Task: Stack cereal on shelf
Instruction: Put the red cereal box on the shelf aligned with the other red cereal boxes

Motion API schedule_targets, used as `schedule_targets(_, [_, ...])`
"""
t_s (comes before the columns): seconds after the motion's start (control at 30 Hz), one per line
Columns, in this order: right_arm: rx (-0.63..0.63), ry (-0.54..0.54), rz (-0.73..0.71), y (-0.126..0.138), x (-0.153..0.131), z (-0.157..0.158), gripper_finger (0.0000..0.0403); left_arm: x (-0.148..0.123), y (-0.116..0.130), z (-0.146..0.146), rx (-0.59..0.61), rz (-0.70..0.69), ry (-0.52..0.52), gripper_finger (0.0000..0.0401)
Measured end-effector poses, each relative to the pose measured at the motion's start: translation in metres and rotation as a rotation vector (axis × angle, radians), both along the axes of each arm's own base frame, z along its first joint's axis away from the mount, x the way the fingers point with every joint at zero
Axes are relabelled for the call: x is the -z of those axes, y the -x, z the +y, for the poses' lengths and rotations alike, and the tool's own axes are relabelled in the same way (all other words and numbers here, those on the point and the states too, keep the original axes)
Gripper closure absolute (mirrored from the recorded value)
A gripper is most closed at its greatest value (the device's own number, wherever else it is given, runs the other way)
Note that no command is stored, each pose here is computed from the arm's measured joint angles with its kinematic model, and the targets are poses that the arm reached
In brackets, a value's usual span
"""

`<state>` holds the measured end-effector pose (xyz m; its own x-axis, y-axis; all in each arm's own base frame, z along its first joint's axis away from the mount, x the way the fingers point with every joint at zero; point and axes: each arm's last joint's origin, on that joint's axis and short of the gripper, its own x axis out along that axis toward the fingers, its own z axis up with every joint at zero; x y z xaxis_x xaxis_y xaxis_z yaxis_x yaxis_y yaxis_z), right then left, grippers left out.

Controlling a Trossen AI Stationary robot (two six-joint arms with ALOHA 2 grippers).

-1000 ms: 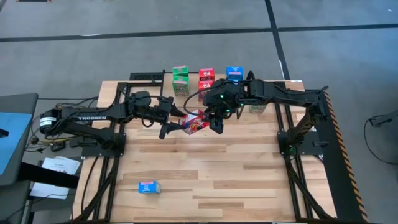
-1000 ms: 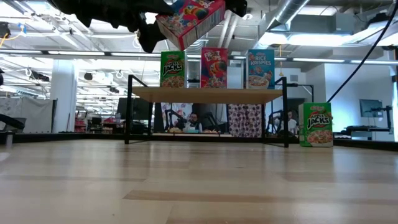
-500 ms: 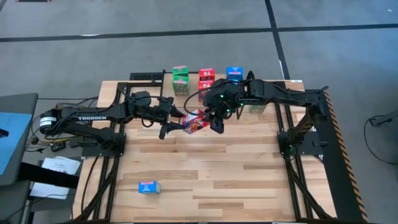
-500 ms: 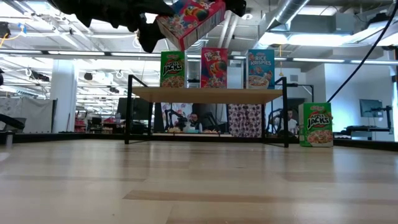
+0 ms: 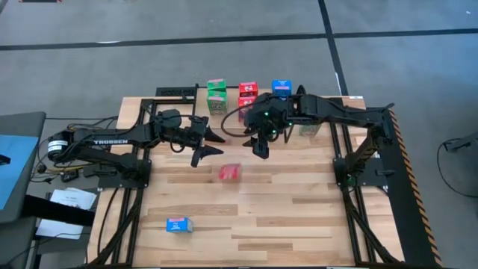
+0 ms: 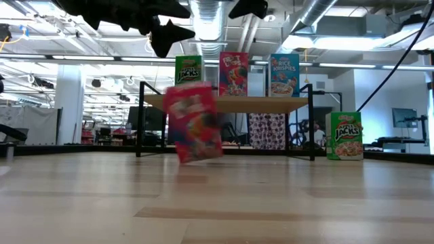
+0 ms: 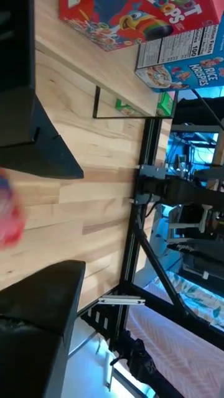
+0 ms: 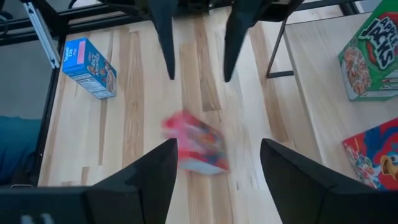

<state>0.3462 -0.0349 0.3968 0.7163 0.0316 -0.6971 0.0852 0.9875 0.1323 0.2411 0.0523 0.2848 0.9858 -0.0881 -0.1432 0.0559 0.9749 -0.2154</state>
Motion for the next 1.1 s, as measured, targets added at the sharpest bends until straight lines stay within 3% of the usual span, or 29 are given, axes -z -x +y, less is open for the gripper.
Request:
schedule_targets(0.2, [0.002, 0.001, 0.0, 0.0, 0.0, 0.0, 0.0148, 0.0, 0.0, -0.001, 0.033, 0.001, -0.001, 0.0218])
schedule_targets(0.43, [-0.012, 0.001, 0.004, 0.0, 0.0, 0.005, 0.0148, -0.002, 0.004, 0.001, 0.01, 0.003, 0.014, 0.0222])
schedule_targets(0.8, [-0.041, -0.008, 0.045, 0.001, 0.004, 0.017, 0.0148, 0.012, 0.008, -0.019, 0.087, 0.173, 0.08, 0.0222])
schedule_targets(1.1, [-0.08, -0.031, 0.125, 0.001, 0.025, 0.039, 0.0148, 0.023, 0.009, -0.047, 0.093, 0.297, 0.042, 0.0222])
